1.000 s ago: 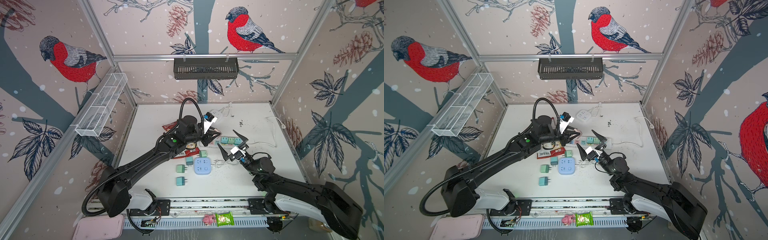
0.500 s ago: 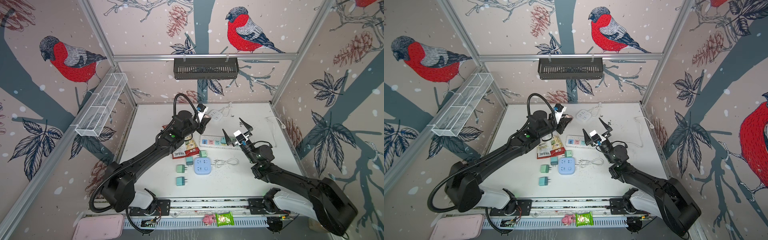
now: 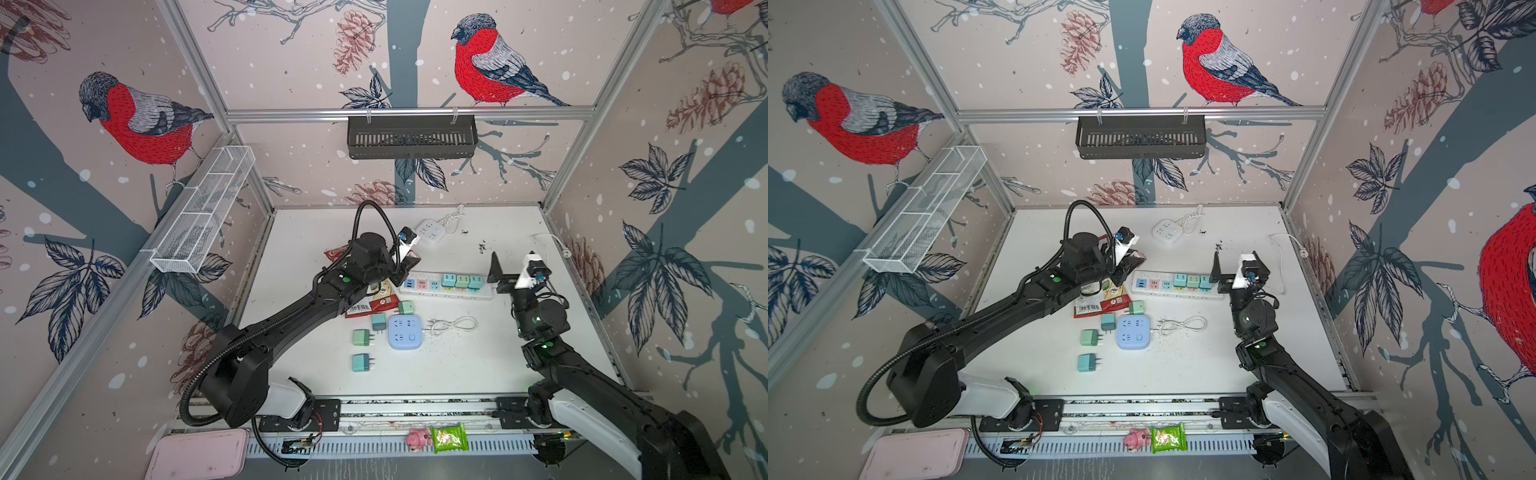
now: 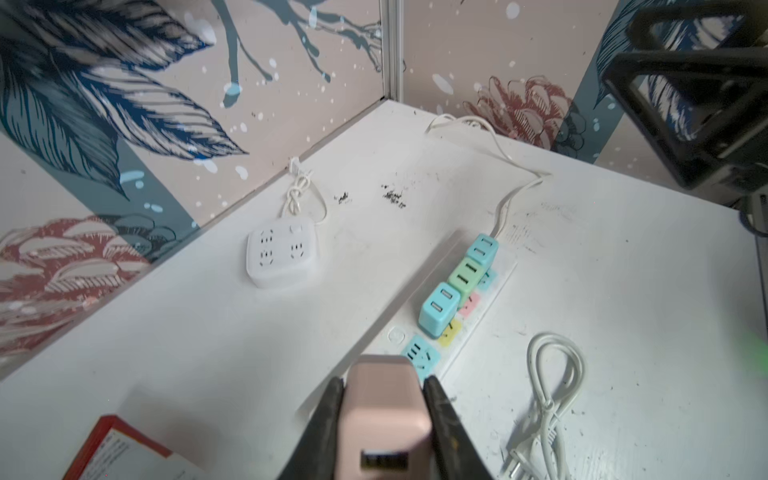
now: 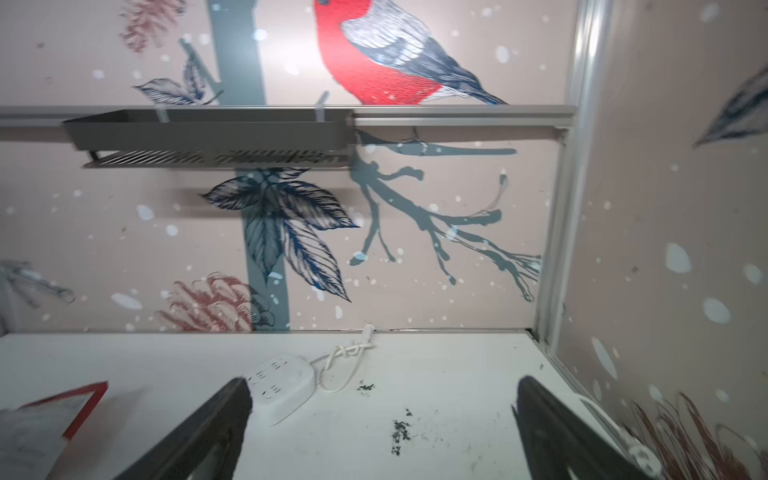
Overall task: Insert the plug
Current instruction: 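Carry the pink charger with the left gripper over the socket beside the teal charger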
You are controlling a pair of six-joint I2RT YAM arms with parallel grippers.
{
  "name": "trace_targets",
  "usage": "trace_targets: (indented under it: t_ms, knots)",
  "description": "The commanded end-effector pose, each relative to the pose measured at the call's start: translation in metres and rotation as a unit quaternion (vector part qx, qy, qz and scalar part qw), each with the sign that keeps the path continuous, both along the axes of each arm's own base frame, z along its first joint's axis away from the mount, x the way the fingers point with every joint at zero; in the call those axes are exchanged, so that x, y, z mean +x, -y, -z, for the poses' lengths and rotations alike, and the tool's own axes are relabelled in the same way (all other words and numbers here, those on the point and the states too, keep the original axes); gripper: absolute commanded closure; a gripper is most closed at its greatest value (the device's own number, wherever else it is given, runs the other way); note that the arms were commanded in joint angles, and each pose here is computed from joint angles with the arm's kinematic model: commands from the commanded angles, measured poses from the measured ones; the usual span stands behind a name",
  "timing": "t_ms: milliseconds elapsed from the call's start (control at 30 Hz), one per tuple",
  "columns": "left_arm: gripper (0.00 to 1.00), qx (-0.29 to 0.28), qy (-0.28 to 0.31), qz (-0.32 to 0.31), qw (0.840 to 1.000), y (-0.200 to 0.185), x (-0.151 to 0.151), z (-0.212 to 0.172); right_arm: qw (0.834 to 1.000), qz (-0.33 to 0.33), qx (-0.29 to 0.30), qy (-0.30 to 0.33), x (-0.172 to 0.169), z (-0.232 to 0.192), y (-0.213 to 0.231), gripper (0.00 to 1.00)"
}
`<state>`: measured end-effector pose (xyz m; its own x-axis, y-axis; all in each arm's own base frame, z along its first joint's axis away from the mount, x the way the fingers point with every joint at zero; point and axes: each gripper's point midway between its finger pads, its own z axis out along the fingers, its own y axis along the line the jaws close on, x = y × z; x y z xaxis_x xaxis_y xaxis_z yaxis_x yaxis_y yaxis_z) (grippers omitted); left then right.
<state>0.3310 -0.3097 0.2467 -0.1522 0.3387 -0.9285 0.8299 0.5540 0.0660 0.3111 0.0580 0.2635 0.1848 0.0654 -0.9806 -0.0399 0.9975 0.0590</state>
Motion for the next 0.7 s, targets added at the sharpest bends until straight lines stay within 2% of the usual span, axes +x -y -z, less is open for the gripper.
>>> trace_targets:
  t_ms: [0, 167, 300, 400, 600, 667]
  knots:
    - [1.00, 0.046, -0.011, 0.038, 0.998, 0.005, -0.004, 0.024, 0.995, 0.005, 0.073, -0.064, 0.005, 0.037, 0.012, 0.00]
    - [1.00, 0.089, 0.032, 0.099, 0.991, 0.030, 0.013, 0.034, 0.988, 0.053, 0.103, -0.098, 0.012, 0.056, 0.035, 0.00]
    - [1.00, 0.159, 0.054, 0.143, 0.975, 0.054, 0.019, 0.042, 0.980, 0.076, 0.132, -0.124, 0.012, 0.081, 0.048, 0.00]
    - [1.00, 0.201, 0.075, 0.167, 0.962, 0.069, 0.013, 0.051, 0.980, 0.080, 0.136, -0.122, 0.009, 0.082, 0.050, 0.00]
    - [1.00, 0.268, 0.040, 0.172, 0.947, 0.078, 0.005, 0.080, 0.982, 0.048, 0.148, -0.106, -0.011, 0.081, 0.044, 0.00]
    - [1.00, 0.291, 0.038, 0.148, 0.944, 0.070, 0.014, 0.096, 0.983, 0.033, 0.152, -0.100, -0.019, 0.081, 0.041, 0.00]
